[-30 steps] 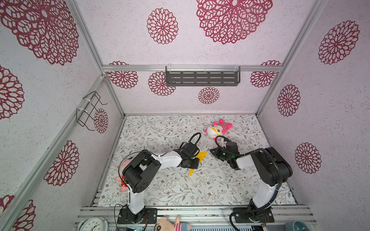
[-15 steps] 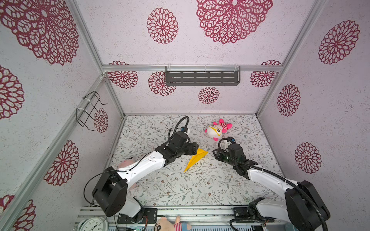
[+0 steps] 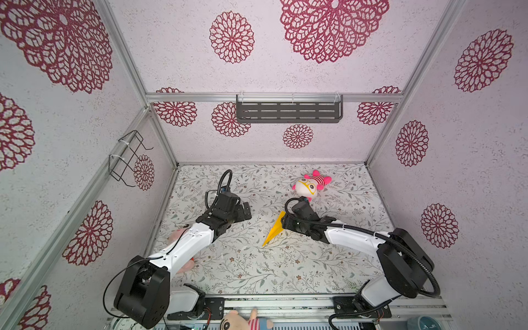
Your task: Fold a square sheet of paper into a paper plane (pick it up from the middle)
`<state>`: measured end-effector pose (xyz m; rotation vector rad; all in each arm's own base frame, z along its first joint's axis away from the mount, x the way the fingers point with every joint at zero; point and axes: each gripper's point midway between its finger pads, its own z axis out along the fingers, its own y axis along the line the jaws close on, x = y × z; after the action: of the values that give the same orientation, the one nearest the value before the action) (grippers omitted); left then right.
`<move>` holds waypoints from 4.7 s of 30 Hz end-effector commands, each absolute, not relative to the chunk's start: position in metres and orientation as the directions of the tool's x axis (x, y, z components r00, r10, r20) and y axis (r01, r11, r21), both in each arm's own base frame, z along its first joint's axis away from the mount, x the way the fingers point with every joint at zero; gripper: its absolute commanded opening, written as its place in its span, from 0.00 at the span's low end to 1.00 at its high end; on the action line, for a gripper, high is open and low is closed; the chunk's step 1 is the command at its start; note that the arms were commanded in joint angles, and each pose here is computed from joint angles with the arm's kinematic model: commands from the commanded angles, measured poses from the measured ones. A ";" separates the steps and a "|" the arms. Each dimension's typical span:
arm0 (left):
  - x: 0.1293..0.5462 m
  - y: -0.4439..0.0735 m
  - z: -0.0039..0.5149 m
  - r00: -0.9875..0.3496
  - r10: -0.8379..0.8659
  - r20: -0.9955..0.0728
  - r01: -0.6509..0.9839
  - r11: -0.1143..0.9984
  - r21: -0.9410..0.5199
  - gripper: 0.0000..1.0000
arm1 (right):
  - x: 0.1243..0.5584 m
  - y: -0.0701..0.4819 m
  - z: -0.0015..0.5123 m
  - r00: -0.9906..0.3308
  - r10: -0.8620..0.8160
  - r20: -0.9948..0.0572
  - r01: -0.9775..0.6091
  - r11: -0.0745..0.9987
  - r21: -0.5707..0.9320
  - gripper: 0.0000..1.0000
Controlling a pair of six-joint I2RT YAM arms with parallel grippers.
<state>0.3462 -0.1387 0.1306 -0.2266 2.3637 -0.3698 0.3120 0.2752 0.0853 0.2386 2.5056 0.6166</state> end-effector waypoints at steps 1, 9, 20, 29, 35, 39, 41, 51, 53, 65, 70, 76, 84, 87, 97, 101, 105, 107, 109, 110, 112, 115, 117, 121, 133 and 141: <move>0.341 -0.138 0.128 -0.738 -0.260 -0.622 -0.045 0.940 -0.339 1.00 | 0.320 0.277 0.083 -0.820 0.384 -0.424 0.161 0.867 0.472 0.66; 0.337 -0.149 0.124 -0.774 -0.204 -0.600 0.026 0.936 -0.352 0.97 | 0.310 0.261 0.062 -0.792 0.490 -0.363 0.312 0.837 0.449 0.41; 0.334 -0.200 0.123 -0.840 -0.175 -0.513 0.156 0.829 -0.538 0.86 | 0.307 0.270 0.054 -0.809 0.513 -0.288 0.294 0.776 0.558 0.18; 0.315 -0.252 0.116 -0.868 -0.022 -0.495 0.300 0.772 -0.560 0.72 | 0.315 0.266 0.044 -0.850 0.455 -0.267 0.230 0.776 0.587 0.10; 0.308 -0.273 0.094 -0.891 0.068 -0.449 0.326 0.784 -0.528 0.69 | 0.320 0.266 0.036 -0.869 0.422 -0.258 0.202 0.779 0.594 0.10; 0.302 -0.292 0.086 -0.900 0.128 -0.416 0.361 0.753 -0.550 0.63 | 0.321 0.267 0.033 -0.876 0.412 -0.250 0.197 0.780 0.594 0.10; 0.301 -0.294 0.080 -0.901 0.152 -0.405 0.367 0.765 -0.529 0.61 | 0.320 0.267 0.030 -0.880 0.409 -0.240 0.200 0.779 0.594 0.10; 0.302 -0.304 0.054 -0.906 0.236 -0.353 0.393 0.778 -0.490 0.53 | 0.321 0.266 0.028 -0.880 0.416 -0.228 0.208 0.770 0.603 0.10; 0.302 -0.304 0.050 -0.907 0.245 -0.342 0.394 0.783 -0.482 0.52 | 0.321 0.266 0.027 -0.881 0.416 -0.226 0.208 0.769 0.605 0.10; 0.299 -0.308 0.030 -0.901 0.302 -0.311 0.416 0.805 -0.422 0.37 | 0.320 0.269 0.028 -0.883 0.416 -0.218 0.203 0.758 0.620 0.11; 0.304 -0.304 0.024 -0.895 0.318 -0.313 0.424 0.827 -0.370 0.29 | 0.321 0.268 0.033 -0.879 0.418 -0.227 0.195 0.752 0.629 0.12; 0.311 -0.303 0.028 -0.883 0.344 -0.318 0.444 0.833 -0.331 0.17 | 0.323 0.267 0.043 -0.873 0.420 -0.248 0.178 0.748 0.639 0.15; 0.323 -0.283 0.054 -0.874 0.310 -0.375 0.417 0.874 -0.248 0.03 | 0.335 0.232 0.078 -0.804 0.433 -0.406 0.120 0.788 0.604 0.47; 0.332 -0.258 0.064 -0.880 0.254 -0.403 0.340 0.927 -0.158 0.03 | 0.339 0.207 0.092 -0.752 0.426 -0.504 0.113 0.836 0.538 0.61; 0.350 -0.213 0.043 -0.928 0.069 -0.365 0.063 0.998 0.029 0.03 | 0.341 0.178 0.099 -0.704 0.449 -0.551 0.155 0.853 0.498 0.66; 0.359 -0.219 0.038 -0.932 0.054 -0.358 0.045 0.998 0.034 0.05 | 0.340 0.177 0.099 -0.703 0.458 -0.544 0.161 0.848 0.505 0.65; 0.361 -0.218 0.021 -0.947 0.047 -0.318 0.032 0.998 0.052 0.12 | 0.340 0.177 0.099 -0.700 0.465 -0.542 0.165 0.844 0.511 0.66; 0.363 -0.219 0.017 -0.951 0.043 -0.307 0.027 0.998 0.054 0.14 | 0.340 0.177 0.098 -0.701 0.467 -0.539 0.168 0.843 0.511 0.65; 0.364 -0.220 0.014 -0.955 0.041 -0.294 0.027 0.998 0.049 0.17 | 0.340 0.177 0.097 -0.704 0.466 -0.536 0.170 0.843 0.510 0.66; 0.364 -0.220 0.012 -0.957 0.040 -0.287 0.027 0.998 0.049 0.19 | 0.341 0.177 0.097 -0.704 0.469 -0.534 0.173 0.842 0.511 0.66; 0.362 -0.222 0.009 -0.961 0.046 -0.273 0.035 0.998 0.044 0.21 | 0.340 0.176 0.096 -0.704 0.472 -0.530 0.177 0.840 0.513 0.65; 0.360 -0.221 0.005 -0.966 0.047 -0.255 0.036 0.998 0.048 0.21 | 0.340 0.175 0.095 -0.701 0.482 -0.525 0.184 0.834 0.520 0.65; 0.359 -0.221 0.002 -0.968 0.050 -0.247 0.039 0.998 0.051 0.21 | 0.341 0.176 0.095 -0.702 0.483 -0.524 0.182 0.832 0.524 0.65; 0.359 -0.219 -0.001 -0.970 0.040 -0.241 0.028 0.998 0.056 0.14 | 0.343 0.177 0.093 -0.708 0.482 -0.516 0.182 0.831 0.526 0.65; 0.412 -0.225 0.043 -0.924 -0.020 -0.382 -0.010 1.000 -0.029 0.05 | 0.352 0.158 0.106 -0.657 0.436 -0.615 0.152 0.876 0.459 0.79; 0.463 -0.235 0.040 -0.918 0.011 -0.396 0.023 0.999 -0.025 0.06 | 0.352 0.128 0.126 -0.564 0.438 -0.700 0.176 0.892 0.416 0.99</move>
<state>0.4524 -0.2371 0.0467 0.0012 2.7196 -0.0611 0.3453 0.1415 0.1076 0.4413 2.2495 0.4316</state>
